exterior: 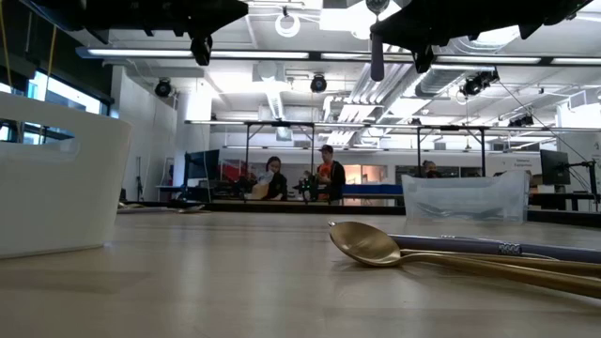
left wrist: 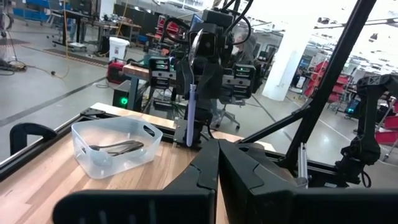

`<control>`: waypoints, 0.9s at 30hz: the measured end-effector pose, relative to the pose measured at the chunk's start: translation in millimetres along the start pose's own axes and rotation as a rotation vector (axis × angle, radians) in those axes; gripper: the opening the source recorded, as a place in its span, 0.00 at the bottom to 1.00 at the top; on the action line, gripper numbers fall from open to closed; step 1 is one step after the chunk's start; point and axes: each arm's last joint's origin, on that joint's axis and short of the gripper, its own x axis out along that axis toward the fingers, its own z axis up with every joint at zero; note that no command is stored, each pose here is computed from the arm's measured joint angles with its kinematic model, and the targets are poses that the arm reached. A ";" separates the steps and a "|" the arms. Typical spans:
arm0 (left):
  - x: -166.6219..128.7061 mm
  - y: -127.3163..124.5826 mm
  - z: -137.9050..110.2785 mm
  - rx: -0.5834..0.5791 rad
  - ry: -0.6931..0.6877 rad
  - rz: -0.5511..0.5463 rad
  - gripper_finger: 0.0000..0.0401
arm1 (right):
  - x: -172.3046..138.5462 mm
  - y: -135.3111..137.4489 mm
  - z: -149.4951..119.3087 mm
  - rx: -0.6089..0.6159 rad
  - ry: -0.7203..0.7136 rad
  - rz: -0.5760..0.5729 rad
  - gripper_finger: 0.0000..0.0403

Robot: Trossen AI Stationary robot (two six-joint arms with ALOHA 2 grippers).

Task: Sort silverware by color (type)
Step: Put the violet spoon into the black bin

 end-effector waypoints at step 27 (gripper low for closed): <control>0.0 -0.1 0.1 -0.060 -0.001 -0.003 0.00 | -48.7 111.0 -6.8 0.342 0.758 0.350 0.04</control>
